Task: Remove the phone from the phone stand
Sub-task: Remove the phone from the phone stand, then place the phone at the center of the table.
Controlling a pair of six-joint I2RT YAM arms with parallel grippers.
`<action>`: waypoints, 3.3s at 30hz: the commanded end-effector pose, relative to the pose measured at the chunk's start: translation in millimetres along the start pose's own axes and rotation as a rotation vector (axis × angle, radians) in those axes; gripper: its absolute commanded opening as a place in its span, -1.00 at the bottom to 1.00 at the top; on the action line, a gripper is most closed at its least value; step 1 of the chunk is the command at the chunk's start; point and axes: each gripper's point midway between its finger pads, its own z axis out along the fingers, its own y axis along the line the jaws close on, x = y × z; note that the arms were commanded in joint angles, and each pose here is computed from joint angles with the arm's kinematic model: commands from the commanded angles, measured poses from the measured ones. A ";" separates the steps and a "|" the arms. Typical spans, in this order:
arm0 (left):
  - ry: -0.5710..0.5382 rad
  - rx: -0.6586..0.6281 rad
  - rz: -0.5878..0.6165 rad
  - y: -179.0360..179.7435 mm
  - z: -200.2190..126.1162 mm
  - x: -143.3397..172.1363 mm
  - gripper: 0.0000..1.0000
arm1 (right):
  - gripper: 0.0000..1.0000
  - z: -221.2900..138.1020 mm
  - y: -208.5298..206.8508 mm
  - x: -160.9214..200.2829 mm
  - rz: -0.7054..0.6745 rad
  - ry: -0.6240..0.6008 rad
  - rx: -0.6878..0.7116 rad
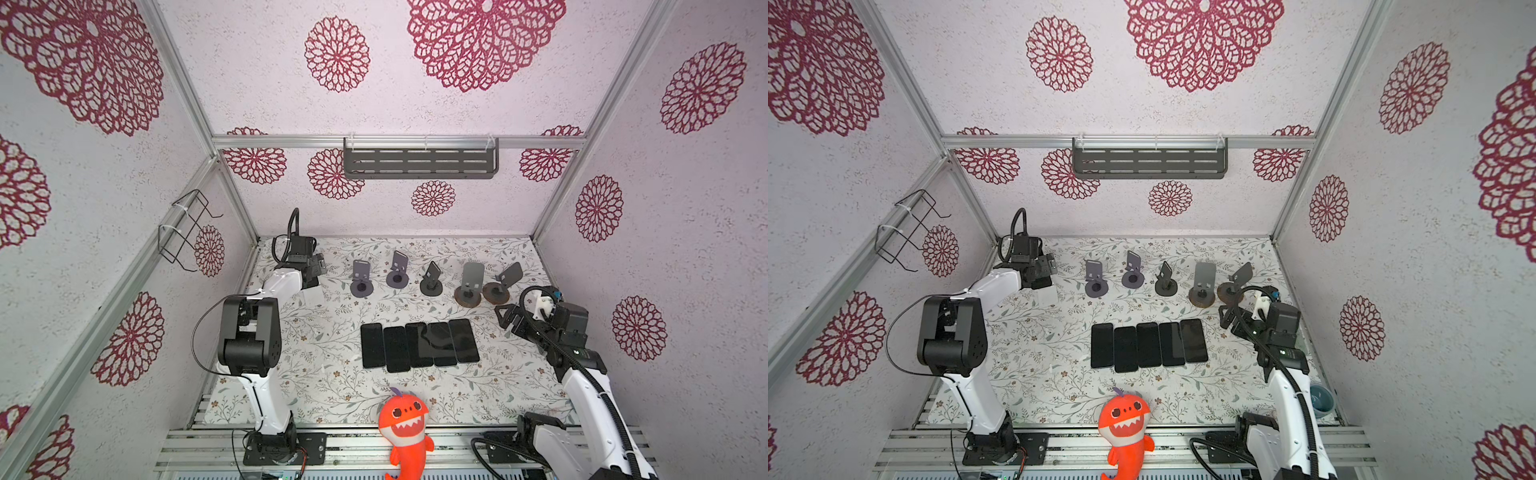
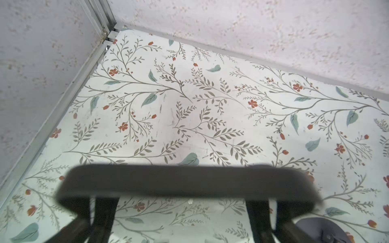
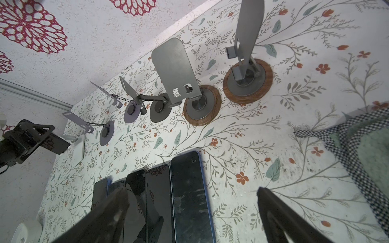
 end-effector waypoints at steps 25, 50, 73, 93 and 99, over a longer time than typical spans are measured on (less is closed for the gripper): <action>-0.055 0.015 0.007 -9.7 -1.5 -24.7 0.58 | 0.96 -0.4 7.4 -4.7 -0.015 -0.012 -0.030; -0.062 -0.019 -0.010 -0.3 -20.1 -33.9 0.51 | 0.88 -2.7 10.6 -6.9 -0.015 -0.018 -0.041; -0.088 0.040 -0.069 -3.0 -74.2 -57.2 0.49 | 0.86 -11.8 16.7 -18.7 -0.045 -0.032 -0.030; 0.256 0.197 0.145 -60.4 -172.0 19.3 0.40 | 0.85 -31.0 24.5 -32.1 -0.117 -0.021 0.010; 0.482 0.339 0.122 -76.8 -190.7 81.1 0.35 | 0.85 -28.5 22.4 -31.1 -0.112 -0.019 0.013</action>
